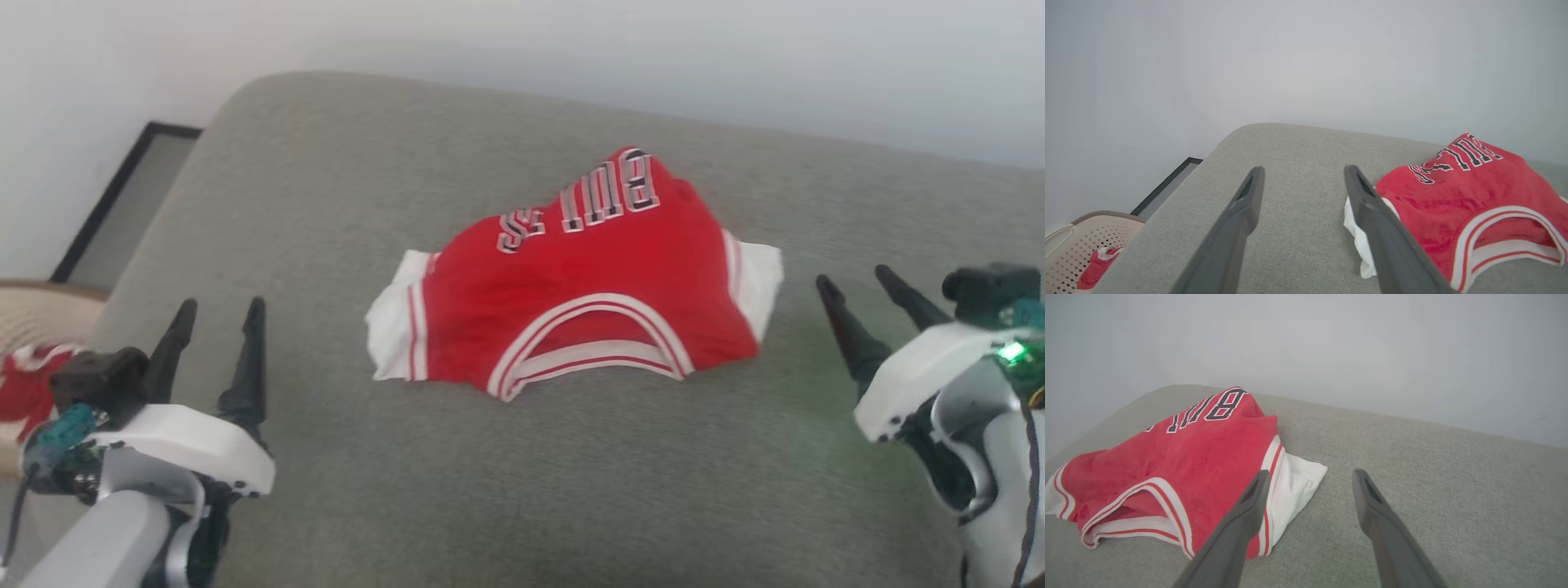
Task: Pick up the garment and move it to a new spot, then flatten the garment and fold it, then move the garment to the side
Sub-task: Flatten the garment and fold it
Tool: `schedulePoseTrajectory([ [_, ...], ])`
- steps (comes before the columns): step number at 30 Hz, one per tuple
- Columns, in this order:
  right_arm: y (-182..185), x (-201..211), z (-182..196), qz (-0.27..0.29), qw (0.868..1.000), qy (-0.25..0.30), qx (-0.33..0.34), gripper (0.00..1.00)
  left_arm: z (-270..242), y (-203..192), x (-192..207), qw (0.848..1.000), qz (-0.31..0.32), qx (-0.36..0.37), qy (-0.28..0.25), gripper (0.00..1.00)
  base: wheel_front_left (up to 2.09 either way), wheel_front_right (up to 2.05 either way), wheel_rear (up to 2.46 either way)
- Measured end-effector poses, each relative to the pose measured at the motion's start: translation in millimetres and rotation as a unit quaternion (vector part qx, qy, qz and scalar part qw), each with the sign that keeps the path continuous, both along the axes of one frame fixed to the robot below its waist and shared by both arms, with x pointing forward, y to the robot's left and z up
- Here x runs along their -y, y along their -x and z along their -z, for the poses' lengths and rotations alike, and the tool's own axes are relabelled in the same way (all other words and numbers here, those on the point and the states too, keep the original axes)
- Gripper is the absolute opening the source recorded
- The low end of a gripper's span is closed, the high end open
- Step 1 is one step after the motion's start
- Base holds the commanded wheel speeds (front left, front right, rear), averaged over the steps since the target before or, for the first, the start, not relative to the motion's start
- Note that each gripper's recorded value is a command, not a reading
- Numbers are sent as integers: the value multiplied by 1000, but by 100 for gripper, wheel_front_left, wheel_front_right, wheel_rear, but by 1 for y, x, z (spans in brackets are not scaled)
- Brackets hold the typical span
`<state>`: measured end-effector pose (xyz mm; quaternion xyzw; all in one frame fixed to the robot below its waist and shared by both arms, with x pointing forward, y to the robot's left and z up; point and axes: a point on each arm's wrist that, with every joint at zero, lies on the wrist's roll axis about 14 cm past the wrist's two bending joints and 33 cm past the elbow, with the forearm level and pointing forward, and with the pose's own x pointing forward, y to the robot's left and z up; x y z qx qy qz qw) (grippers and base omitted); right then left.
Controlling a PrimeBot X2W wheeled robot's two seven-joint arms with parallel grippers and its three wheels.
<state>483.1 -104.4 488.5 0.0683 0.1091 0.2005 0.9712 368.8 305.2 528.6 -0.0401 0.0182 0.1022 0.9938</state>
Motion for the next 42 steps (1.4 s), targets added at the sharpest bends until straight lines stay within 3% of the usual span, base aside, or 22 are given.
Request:
schedulePoseTrajectory([
  [7, -31, -24, 20, -42, 996, 53, -58, 100, -7, 22, -14, 997, -66, 44, 20, 100, 0, 0, 0],
  [13, -47, -37, 55, -68, 982, 107, -141, 100, 2, 39, -24, 992, -107, 56, 40, 100, 0, 0, 0],
  [18, -42, -36, 96, -78, 954, 151, -246, 100, 11, 51, -31, 989, -130, 57, 47, 100, 0, 0, 0],
  [23, -43, -38, 110, -86, 928, 167, -321, 100, 17, 54, -33, 988, -138, 56, 47, 100, 0, 0, 0],
  [24, -43, -38, 112, -87, 923, 171, -333, 82, 18, 54, -33, 988, -138, 56, 49, 100, 0, 0, 0],
  [25, -43, -39, 112, -89, 917, 177, -346, 0, 21, 54, -33, 987, -139, 55, 49, 100, 0, 0, 0],
  [33, -47, -31, 98, -82, 921, 180, -337, 0, 21, 52, -36, 988, -137, 63, 42, 100, 0, 0, 0],
  [42, -45, 6, 63, -61, 933, 182, -303, 0, 17, 44, -35, 989, -123, 72, 35, 100, 0, 0, 0],
])
